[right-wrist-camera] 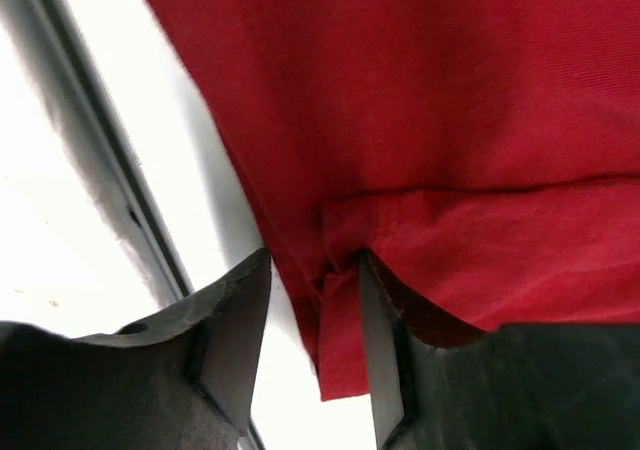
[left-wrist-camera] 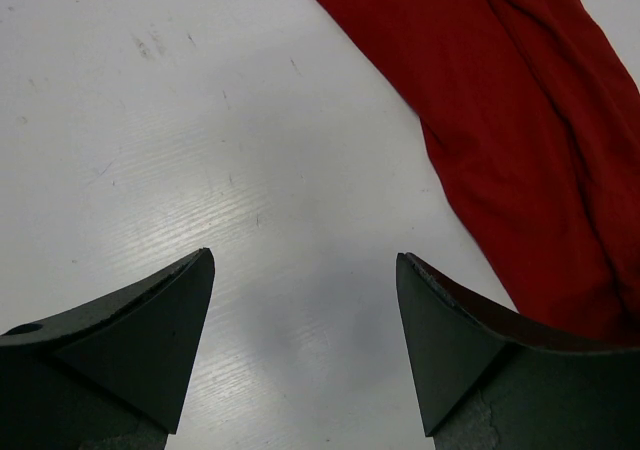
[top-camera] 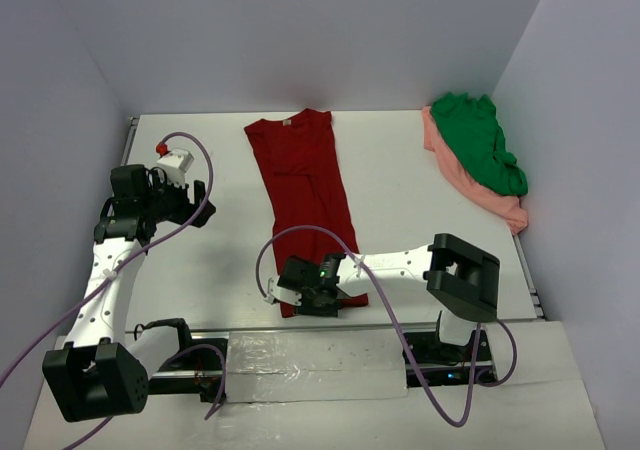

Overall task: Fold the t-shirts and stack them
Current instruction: Grab the bottom of the folded rectangular tshirt with right arm

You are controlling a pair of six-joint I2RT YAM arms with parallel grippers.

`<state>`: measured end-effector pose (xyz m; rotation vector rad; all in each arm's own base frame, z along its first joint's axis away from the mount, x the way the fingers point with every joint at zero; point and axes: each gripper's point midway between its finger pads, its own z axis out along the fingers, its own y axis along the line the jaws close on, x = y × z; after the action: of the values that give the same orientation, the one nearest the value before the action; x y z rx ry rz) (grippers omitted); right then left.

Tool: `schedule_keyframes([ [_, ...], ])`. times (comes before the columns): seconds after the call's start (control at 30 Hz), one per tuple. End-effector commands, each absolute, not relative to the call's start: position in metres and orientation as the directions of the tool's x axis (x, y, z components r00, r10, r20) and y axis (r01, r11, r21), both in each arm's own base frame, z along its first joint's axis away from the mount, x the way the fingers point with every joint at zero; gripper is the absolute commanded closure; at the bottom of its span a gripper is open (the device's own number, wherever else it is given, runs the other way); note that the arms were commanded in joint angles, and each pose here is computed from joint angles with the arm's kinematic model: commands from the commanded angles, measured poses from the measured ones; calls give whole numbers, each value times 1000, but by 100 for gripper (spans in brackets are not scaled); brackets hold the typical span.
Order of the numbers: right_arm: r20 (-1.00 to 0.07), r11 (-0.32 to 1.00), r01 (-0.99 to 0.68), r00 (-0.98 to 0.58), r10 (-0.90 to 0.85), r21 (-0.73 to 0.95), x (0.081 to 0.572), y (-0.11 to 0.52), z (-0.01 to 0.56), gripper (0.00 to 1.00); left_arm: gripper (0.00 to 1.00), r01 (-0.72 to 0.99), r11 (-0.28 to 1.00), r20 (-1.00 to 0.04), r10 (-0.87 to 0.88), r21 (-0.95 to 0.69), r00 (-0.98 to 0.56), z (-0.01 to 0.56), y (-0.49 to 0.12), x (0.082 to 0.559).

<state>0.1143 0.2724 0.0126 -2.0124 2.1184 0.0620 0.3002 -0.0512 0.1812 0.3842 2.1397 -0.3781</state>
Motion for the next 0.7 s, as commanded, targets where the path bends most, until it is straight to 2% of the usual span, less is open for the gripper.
schedule_keyframes([
  [0.0, -205, 81, -981, -45, -978, -174, 124, 279, 6, 54, 17, 414, 905, -847, 143, -98, -513, 188, -48, 304],
  [0.1, -199, 85, -983, -51, -979, -165, 123, 278, 5, 59, 17, 413, 905, -847, 143, -97, -513, 187, -48, 304],
  [0.2, -189, 85, -986, -56, -980, -147, 119, 277, 3, 69, 17, 413, 906, -846, 146, -95, -513, 187, -48, 303],
  [0.23, -190, 86, -986, -57, -980, -145, 119, 276, 3, 79, 17, 413, 906, -847, 146, -94, -512, 187, -48, 303],
  [0.3, -188, 83, -989, -59, -981, -124, 115, 275, 3, 84, 17, 415, 905, -847, 146, -95, -512, 188, -48, 302],
  [0.33, -191, 87, -989, -63, -980, -122, 114, 274, 4, 95, 17, 415, 905, -848, 146, -93, -509, 188, -48, 303],
  [0.37, -191, 86, -989, -63, -980, -118, 113, 274, 4, 99, 17, 415, 905, -848, 146, -94, -510, 188, -48, 302],
  [0.67, -252, 99, -980, -53, -966, -171, 122, 280, 32, 100, 17, 421, 902, -847, 146, -98, -511, 188, -49, 301],
])
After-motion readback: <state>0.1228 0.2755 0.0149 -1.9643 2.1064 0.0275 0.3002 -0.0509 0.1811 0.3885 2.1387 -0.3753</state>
